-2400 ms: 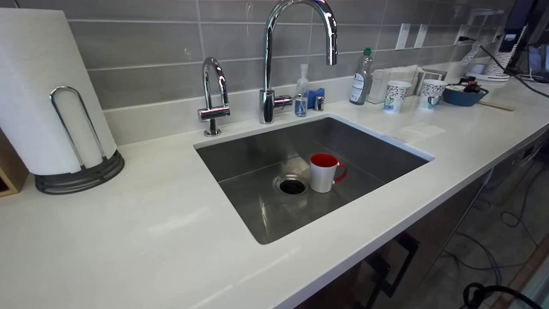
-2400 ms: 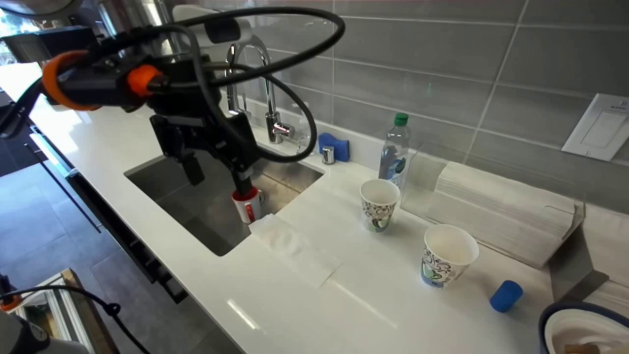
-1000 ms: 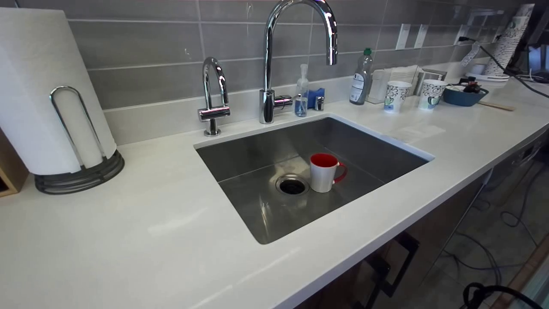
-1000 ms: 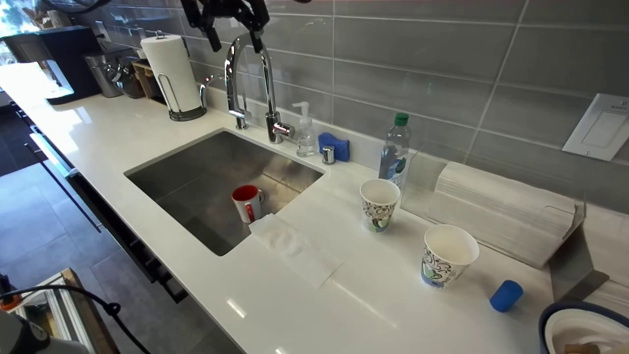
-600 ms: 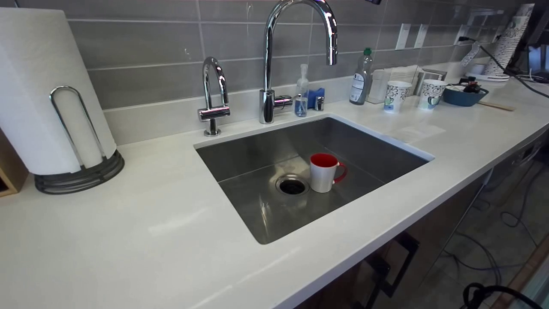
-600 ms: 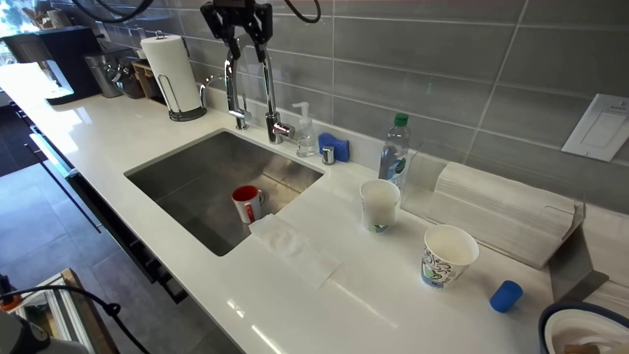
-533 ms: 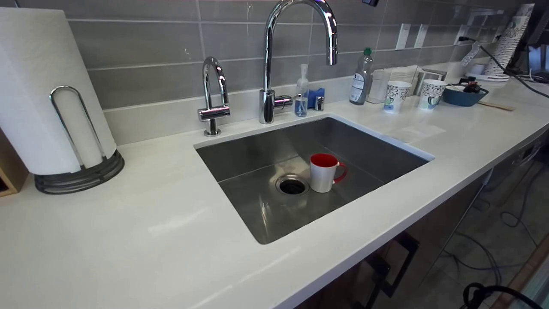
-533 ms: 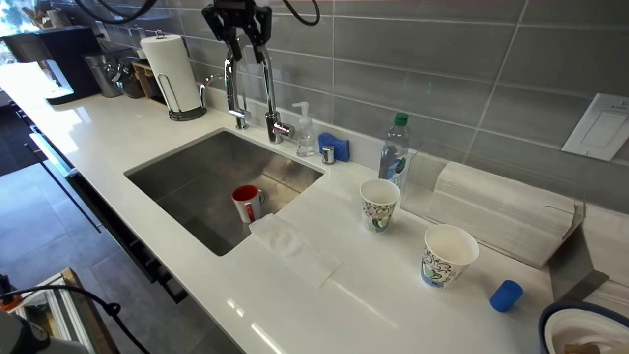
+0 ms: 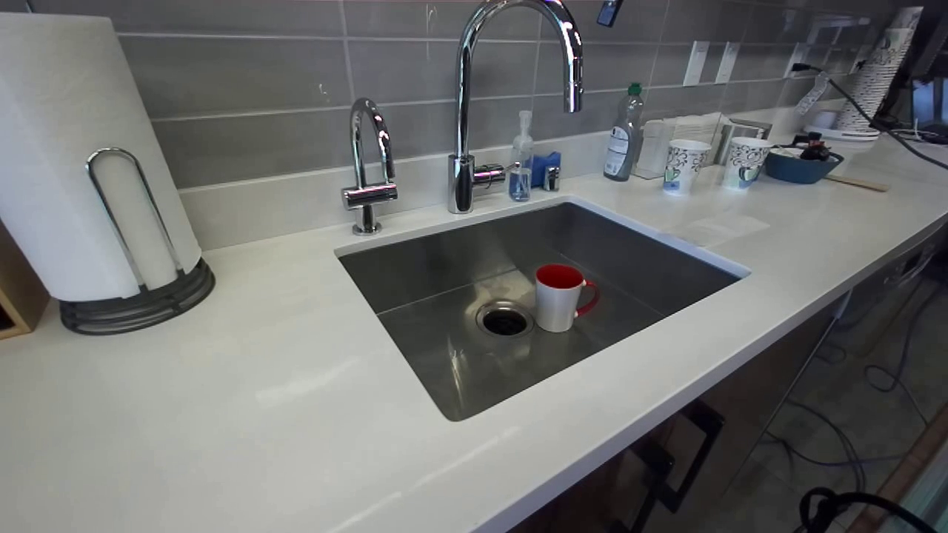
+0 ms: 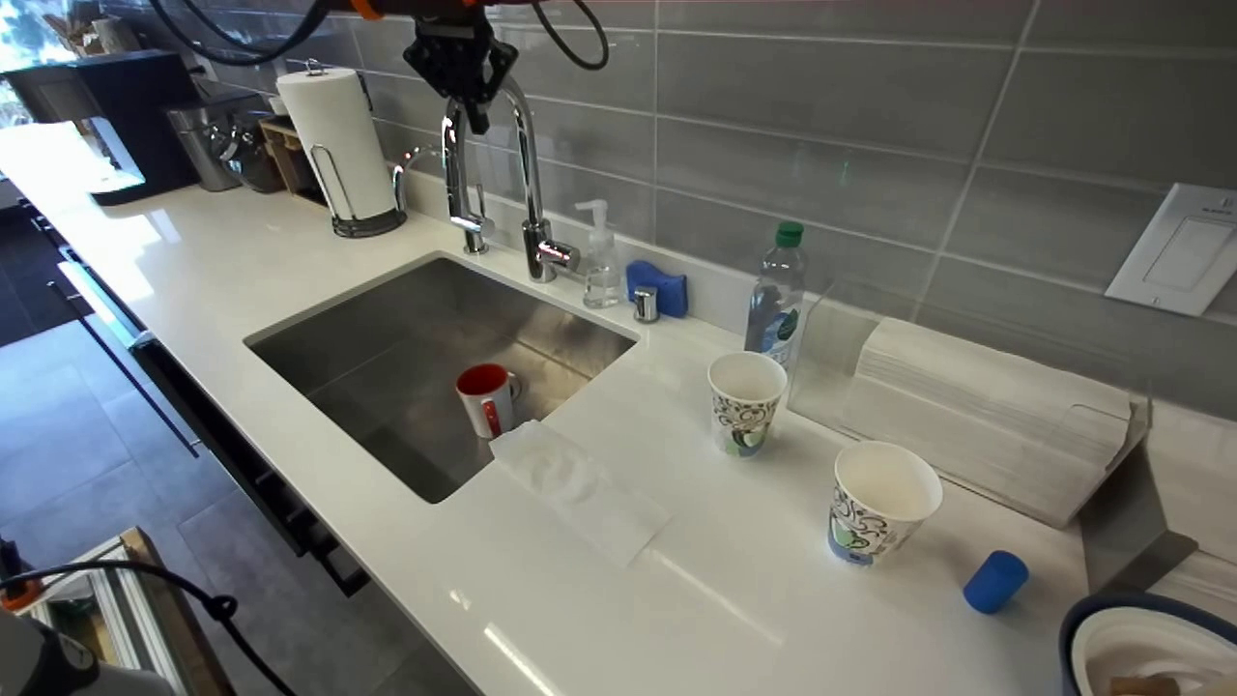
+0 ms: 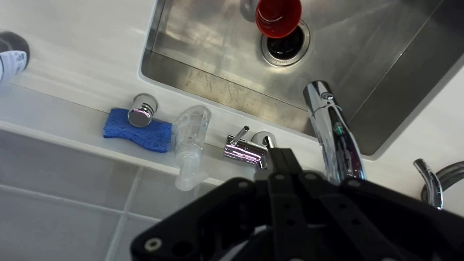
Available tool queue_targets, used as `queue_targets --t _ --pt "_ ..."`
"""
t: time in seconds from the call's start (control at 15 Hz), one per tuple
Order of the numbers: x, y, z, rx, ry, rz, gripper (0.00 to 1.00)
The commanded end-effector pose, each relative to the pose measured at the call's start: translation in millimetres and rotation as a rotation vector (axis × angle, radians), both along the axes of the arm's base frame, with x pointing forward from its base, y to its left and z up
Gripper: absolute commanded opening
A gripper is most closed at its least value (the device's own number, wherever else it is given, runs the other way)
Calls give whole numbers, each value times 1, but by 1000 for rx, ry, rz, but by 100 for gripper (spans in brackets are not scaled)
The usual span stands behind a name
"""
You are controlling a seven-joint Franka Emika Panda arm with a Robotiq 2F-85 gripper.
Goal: Move the faucet head on the right to the left , remove the mug from the sink and then put it on the counter
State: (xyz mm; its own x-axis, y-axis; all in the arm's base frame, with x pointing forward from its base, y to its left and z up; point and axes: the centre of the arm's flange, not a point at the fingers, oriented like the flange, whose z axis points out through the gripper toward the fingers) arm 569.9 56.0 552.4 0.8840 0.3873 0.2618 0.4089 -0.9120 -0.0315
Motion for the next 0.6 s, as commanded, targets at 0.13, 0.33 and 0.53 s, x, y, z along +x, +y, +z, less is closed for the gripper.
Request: queue_targets --t 0.13,0.33,0.53 --pt "12 28 -10 30 -40 -10 0" --pt "13 43 -9 60 -50 4 0" --pt "13 60 -8 79 -57 22 0"
